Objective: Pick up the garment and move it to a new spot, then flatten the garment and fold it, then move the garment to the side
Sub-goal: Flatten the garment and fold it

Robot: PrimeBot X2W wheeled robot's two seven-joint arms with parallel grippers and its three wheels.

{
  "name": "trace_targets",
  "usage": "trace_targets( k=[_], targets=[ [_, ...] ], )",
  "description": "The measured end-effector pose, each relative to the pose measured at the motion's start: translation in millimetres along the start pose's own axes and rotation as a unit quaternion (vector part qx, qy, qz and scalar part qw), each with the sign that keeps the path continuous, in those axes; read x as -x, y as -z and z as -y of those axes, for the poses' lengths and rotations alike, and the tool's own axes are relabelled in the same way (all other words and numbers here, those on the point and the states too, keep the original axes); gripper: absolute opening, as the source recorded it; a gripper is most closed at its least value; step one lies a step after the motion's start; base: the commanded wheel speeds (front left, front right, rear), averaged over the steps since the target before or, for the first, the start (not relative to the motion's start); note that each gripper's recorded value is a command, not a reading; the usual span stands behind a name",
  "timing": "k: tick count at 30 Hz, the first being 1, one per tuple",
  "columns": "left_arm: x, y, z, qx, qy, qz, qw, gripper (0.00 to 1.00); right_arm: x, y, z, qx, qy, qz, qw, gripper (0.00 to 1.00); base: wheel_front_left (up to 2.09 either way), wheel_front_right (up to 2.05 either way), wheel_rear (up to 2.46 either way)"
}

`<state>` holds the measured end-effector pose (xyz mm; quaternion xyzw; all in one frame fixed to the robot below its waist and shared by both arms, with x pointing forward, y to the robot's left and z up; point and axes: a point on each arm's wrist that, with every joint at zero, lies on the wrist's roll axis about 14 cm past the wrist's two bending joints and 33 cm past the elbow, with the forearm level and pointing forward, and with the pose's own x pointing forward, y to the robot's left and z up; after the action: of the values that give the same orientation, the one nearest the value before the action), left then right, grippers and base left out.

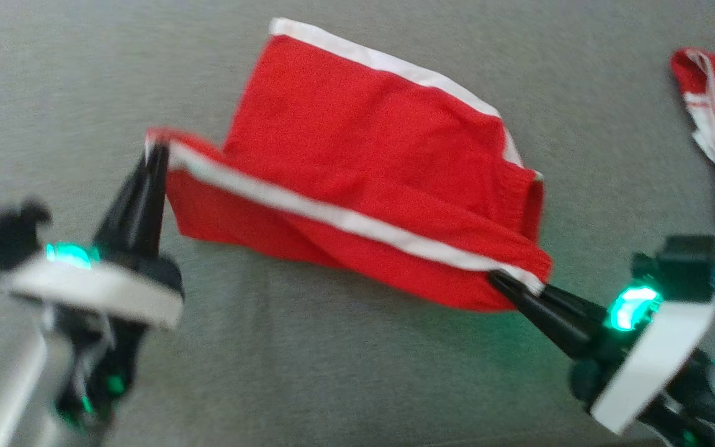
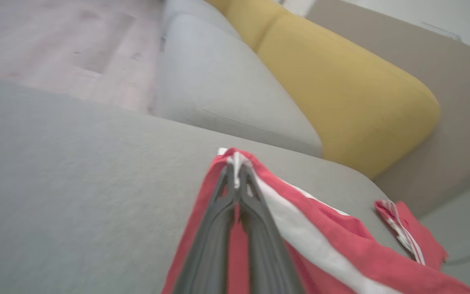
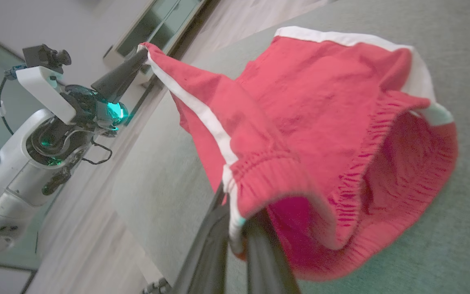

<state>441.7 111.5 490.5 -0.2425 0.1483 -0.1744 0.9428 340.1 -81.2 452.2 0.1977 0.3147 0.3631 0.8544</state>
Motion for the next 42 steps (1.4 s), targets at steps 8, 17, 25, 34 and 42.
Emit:
trace_targets(
  k=[8, 17, 25, 34, 42],
  targets=[
    [-99.9, -4.2, 10.1, -0.05, 0.049, -0.105, 0.992, 0.0, -31.1, -42.9, 10.4, -0.083, 0.0, 0.074, 0.994, 0.0, 0.0, 0.0, 0.0],
    [-184.8, 42.7, -8.3, -0.11, 0.037, -0.197, 0.974, 0.0, -44.9, -65.6, 88.8, -0.104, 0.088, 0.081, 0.987, 0.0, 0.0, 0.0, 0.0],
    [-188.3, 79.0, -30.4, -0.115, 0.004, -0.256, 0.96, 0.0, -46.6, -53.9, 102.6, -0.126, 0.114, 0.072, 0.983, 1.0, 0.0, 0.0, 0.0],
    [-142.9, 68.9, -23.4, -0.075, 0.001, -0.241, 0.968, 1.0, 11.2, -71.5, 105.4, -0.035, 0.178, 0.103, 0.978, 1.0, 0.0, 0.0, 0.0],
    [-107.1, 51.6, -20.0, -0.078, -0.01, -0.167, 0.983, 1.0, 76.6, -85.0, 114.3, 0.1, 0.293, 0.149, 0.939, 1.0, 0.0, 0.0, 0.0]
  ],
)
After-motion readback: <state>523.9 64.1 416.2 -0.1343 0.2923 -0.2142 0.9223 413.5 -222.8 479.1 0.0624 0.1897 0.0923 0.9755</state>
